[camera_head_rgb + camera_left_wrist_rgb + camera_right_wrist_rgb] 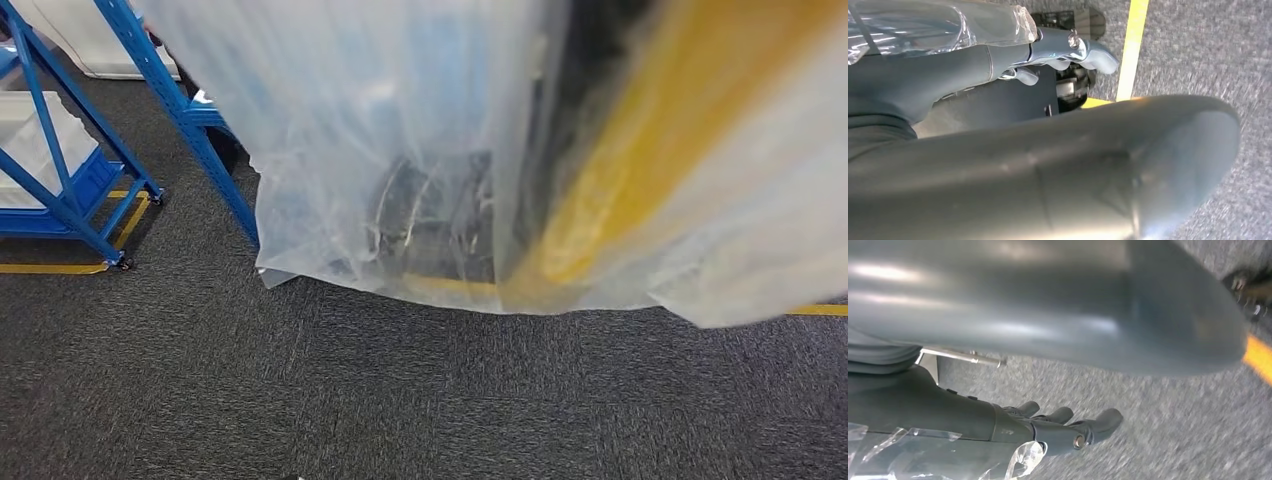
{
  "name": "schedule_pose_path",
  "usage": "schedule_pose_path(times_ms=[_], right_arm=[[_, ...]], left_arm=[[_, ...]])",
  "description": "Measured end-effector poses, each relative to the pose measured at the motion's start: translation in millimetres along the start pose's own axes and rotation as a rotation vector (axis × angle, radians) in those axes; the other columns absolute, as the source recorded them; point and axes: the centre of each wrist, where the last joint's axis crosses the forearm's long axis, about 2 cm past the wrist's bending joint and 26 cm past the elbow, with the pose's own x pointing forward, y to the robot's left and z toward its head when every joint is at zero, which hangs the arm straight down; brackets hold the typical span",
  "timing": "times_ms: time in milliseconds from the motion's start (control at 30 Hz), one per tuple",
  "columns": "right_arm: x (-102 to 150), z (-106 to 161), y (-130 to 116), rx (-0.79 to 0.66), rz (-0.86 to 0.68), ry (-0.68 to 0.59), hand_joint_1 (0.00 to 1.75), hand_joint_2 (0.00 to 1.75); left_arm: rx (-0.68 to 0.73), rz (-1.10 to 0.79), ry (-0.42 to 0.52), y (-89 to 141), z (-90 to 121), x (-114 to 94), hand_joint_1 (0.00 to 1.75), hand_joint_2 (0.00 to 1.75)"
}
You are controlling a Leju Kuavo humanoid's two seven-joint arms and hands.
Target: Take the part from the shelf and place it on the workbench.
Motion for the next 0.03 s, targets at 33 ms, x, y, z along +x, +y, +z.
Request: schedule_pose_path(times_ms=[33], right_arm=[[0.5, 0.1, -0.1, 0.001, 0.000, 0.001, 0.00, 1.16]], left_arm=[[0.000, 0.000, 0.001, 0.0, 0.0, -0.1, 0.00, 0.00]])
